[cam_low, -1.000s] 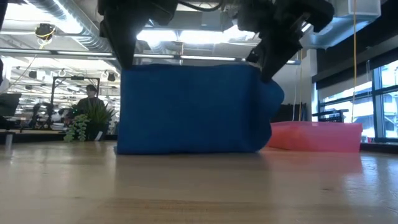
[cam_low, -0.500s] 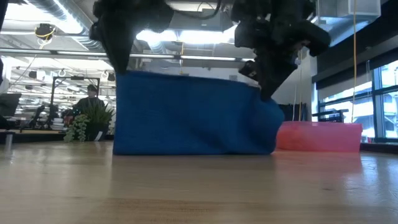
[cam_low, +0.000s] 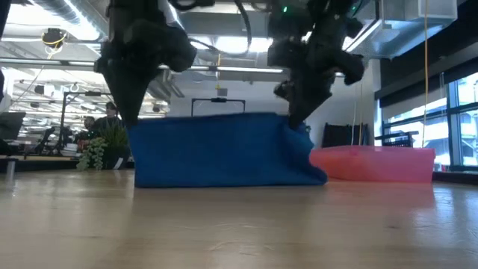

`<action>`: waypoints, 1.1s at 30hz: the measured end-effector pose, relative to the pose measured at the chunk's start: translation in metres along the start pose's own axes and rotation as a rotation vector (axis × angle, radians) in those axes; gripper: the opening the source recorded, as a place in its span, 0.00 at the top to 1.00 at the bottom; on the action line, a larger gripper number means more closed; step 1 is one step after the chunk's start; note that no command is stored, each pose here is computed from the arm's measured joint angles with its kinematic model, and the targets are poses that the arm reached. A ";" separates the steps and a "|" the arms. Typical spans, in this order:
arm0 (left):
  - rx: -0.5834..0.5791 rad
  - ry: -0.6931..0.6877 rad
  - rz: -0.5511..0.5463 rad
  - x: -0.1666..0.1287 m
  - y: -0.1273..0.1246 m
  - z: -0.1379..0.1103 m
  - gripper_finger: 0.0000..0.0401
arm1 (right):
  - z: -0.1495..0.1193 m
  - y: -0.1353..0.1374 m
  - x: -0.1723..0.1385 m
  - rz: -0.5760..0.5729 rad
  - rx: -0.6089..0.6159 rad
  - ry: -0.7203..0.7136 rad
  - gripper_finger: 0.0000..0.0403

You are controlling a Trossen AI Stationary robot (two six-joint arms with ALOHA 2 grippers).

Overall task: Roll microfiber towels into tight, uniform cylinder then place into a basket
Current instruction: Fold the blue microfiber towel

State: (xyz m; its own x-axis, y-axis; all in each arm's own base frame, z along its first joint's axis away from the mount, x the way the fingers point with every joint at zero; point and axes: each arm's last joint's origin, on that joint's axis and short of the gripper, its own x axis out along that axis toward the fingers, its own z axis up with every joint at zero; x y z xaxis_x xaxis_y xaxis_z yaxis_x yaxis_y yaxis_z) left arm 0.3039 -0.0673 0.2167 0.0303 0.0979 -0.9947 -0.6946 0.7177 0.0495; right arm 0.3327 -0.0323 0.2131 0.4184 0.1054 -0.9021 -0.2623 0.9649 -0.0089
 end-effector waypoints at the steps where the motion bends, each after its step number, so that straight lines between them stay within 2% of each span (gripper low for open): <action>1: -0.004 -0.005 -0.001 0.003 0.001 0.001 1.00 | -0.002 -0.003 0.003 0.000 0.010 0.011 0.99; 11: -0.049 -0.046 0.057 0.022 0.019 0.016 1.00 | -0.016 -0.033 0.022 -0.011 0.047 0.068 0.99; 17: -0.099 -0.072 0.020 0.032 0.027 0.029 1.00 | -0.023 -0.048 0.019 -0.032 0.093 0.070 0.99; 33: -0.138 -0.063 0.048 0.042 0.040 0.034 1.00 | -0.025 -0.063 0.016 -0.075 0.117 0.027 0.89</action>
State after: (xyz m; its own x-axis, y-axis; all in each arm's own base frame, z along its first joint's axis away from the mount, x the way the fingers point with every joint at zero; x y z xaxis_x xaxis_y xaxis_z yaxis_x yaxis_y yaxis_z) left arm 0.3019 -0.0113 0.1797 0.0364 0.1758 -0.9837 -0.7884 0.6100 0.0799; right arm 0.3340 -0.0970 0.1882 0.4087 0.0269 -0.9123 -0.1277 0.9914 -0.0280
